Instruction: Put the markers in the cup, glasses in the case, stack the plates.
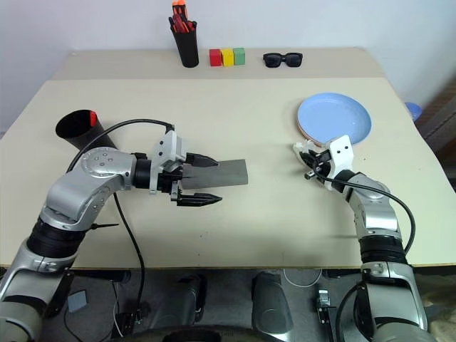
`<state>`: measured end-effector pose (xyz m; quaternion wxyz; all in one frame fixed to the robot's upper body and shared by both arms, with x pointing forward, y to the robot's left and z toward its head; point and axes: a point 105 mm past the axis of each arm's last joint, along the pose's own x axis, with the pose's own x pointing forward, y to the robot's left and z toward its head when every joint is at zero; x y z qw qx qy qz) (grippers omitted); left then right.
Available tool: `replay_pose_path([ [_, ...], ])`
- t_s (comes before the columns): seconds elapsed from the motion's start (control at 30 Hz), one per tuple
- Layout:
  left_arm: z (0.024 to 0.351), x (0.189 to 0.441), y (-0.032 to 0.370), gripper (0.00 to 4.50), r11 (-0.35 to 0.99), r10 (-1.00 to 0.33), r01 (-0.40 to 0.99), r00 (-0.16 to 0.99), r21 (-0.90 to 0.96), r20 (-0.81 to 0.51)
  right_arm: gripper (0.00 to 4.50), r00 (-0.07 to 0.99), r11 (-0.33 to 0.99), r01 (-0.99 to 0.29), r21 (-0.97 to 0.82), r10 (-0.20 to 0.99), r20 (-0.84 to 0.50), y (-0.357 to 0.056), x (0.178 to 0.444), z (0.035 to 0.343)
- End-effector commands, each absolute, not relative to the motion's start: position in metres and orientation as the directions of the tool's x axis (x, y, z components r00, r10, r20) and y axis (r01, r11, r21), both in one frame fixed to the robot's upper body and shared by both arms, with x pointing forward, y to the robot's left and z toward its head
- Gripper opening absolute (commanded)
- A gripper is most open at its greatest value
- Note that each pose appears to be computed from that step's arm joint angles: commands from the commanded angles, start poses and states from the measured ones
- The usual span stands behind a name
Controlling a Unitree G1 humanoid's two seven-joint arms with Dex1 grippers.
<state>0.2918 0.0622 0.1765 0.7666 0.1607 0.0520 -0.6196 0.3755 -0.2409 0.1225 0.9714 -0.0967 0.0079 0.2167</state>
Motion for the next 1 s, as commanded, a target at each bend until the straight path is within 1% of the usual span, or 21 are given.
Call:
replay_pose_path([
  [0.03, 0.190, 0.309, 0.062, 4.50, 0.291, -0.912, 0.925, 0.345, 0.242, -0.222, 0.03, 0.932, 0.911, -0.318, -0.263, 0.351, 0.090, -0.253, 0.389, 0.162],
  [0.23, 0.196, 0.321, 0.055, 4.50, 0.384, -0.888, 0.892, 0.428, 0.240, -0.167, 0.03, 0.954, 0.923, -0.227, -0.312, 0.275, 0.121, -0.261, 0.407, 0.169],
  [0.37, 0.199, 0.320, 0.050, 4.50, 0.397, -0.888, 0.888, 0.435, 0.233, -0.146, 0.03, 0.963, 0.923, -0.206, -0.325, 0.250, 0.100, -0.263, 0.418, 0.165],
  [0.47, 0.200, 0.319, 0.049, 4.50, 0.403, -0.887, 0.886, 0.440, 0.230, -0.140, 1.10, 0.970, 0.919, -0.182, -0.351, 0.226, 0.090, -0.265, 0.426, 0.164],
  [0.57, 0.200, 0.319, 0.050, 4.50, 0.412, -0.883, 0.882, 0.448, 0.230, -0.138, 2.51, 0.973, 0.913, -0.155, -0.378, 0.208, 0.103, -0.266, 0.430, 0.167],
  [0.63, 0.201, 0.320, 0.052, 4.50, 0.425, -0.877, 0.874, 0.462, 0.236, -0.133, 3.65, 0.973, 0.912, -0.129, -0.388, 0.191, 0.126, -0.267, 0.430, 0.172],
  [0.67, 0.201, 0.320, 0.053, 4.50, 0.433, -0.873, 0.869, 0.470, 0.240, -0.127, 4.06, 0.972, 0.912, -0.121, -0.391, 0.189, 0.140, -0.268, 0.430, 0.174],
  [0.73, 0.203, 0.321, 0.055, 4.50, 0.451, -0.866, 0.857, 0.488, 0.252, -0.110, 4.06, 0.967, 0.912, -0.111, -0.394, 0.191, 0.170, -0.269, 0.428, 0.179],
  [0.8, 0.209, 0.324, 0.061, 4.50, 0.511, -0.841, 0.812, 0.541, 0.282, -0.034, 4.06, 0.940, 0.929, -0.137, -0.345, 0.232, 0.251, -0.264, 0.420, 0.191],
  [0.83, 0.219, 0.326, 0.069, 4.50, 0.578, -0.805, 0.754, 0.589, 0.312, 0.070, 4.06, 0.910, 0.928, -0.166, -0.334, 0.275, 0.312, -0.259, 0.411, 0.199],
  [0.87, 0.230, 0.327, 0.080, 4.50, 0.663, -0.743, 0.668, 0.641, 0.339, 0.190, 4.06, 0.876, 0.921, -0.212, -0.327, 0.327, 0.354, -0.253, 0.399, 0.205],
  [0.9, 0.236, 0.328, 0.092, 4.50, 0.733, -0.674, 0.578, 0.688, 0.359, 0.269, 4.06, 0.852, 0.909, -0.260, -0.327, 0.375, 0.364, -0.247, 0.387, 0.206],
  [0.93, 0.234, 0.327, 0.100, 4.50, 0.762, -0.640, 0.538, 0.712, 0.359, 0.290, 4.06, 0.837, 0.894, -0.299, -0.335, 0.414, 0.358, -0.242, 0.375, 0.205],
  [1.0, 0.228, 0.324, 0.112, 4.50, 0.793, -0.598, 0.498, 0.747, 0.351, 0.291, 4.06, 0.812, 0.862, -0.381, -0.334, 0.485, 0.326, -0.234, 0.352, 0.201],
])
